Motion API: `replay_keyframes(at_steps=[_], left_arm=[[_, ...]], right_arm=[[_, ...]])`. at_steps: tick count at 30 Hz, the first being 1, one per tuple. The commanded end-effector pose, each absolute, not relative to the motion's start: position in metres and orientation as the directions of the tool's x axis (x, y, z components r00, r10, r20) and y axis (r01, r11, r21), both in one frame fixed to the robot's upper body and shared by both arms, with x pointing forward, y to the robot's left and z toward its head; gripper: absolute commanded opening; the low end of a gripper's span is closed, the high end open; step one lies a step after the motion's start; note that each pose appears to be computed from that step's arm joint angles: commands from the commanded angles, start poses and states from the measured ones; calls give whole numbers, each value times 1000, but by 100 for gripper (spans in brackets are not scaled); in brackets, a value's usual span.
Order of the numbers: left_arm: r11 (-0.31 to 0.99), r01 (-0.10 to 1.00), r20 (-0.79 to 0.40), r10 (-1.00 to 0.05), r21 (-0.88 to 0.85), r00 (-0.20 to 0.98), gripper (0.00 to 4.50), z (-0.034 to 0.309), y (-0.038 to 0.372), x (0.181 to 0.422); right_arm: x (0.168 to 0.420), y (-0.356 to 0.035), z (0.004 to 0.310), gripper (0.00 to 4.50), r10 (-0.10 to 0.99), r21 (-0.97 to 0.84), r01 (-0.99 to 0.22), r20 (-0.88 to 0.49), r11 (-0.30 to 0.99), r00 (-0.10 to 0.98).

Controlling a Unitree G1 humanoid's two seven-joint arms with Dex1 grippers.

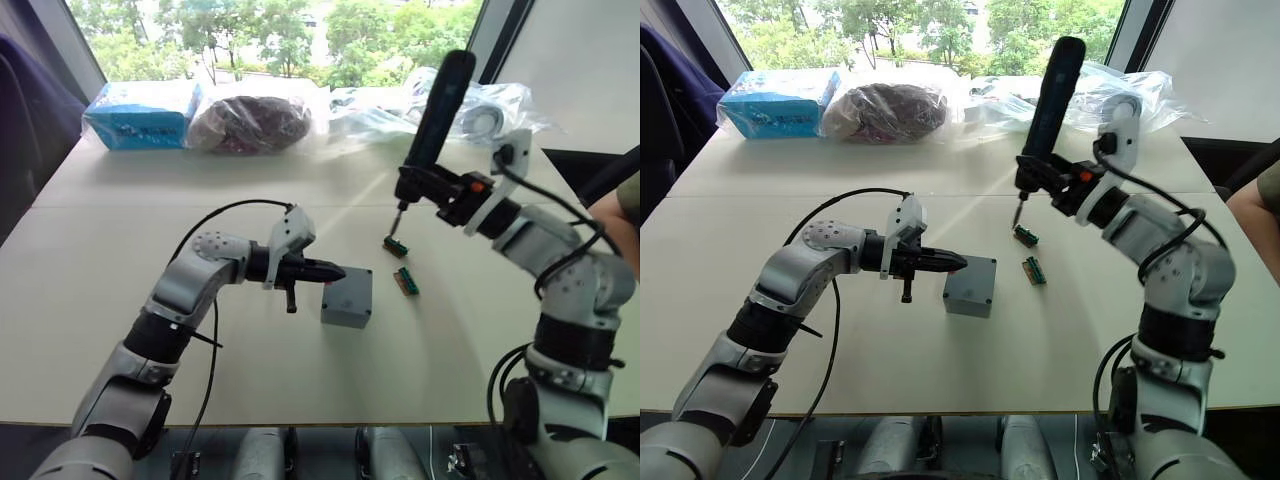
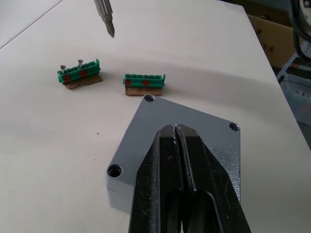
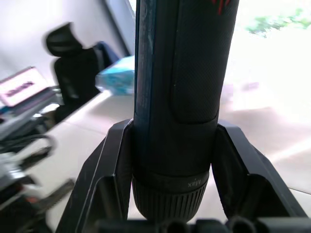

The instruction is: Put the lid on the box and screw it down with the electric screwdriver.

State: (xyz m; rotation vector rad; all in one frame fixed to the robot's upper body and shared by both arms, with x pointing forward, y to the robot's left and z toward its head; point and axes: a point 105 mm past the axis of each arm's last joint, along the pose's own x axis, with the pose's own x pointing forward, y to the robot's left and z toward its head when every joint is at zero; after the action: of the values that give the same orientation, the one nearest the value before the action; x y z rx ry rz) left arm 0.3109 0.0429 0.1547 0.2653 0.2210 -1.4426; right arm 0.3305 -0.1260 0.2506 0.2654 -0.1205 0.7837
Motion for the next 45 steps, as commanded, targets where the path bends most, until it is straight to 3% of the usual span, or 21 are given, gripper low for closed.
replay_keyframes(at_steps=[1, 14, 36, 45], left_arm=[[81, 993, -345, -932, 88, 107, 0, 154, 39, 310], [45, 994, -441, -894, 100, 85, 0, 125, 38, 304], [45, 993, -441, -893, 106, 87, 0, 124, 36, 305], [52, 993, -445, -891, 106, 94, 0, 122, 38, 306]], right_arm=[[315, -114, 257, 174, 674, 88, -717, 279, 692, 684], [309, -110, 237, 174, 671, 61, -704, 254, 707, 696], [308, -112, 216, 174, 650, 15, -665, 194, 747, 735], [300, -110, 173, 174, 634, 41, -643, 123, 765, 763]])
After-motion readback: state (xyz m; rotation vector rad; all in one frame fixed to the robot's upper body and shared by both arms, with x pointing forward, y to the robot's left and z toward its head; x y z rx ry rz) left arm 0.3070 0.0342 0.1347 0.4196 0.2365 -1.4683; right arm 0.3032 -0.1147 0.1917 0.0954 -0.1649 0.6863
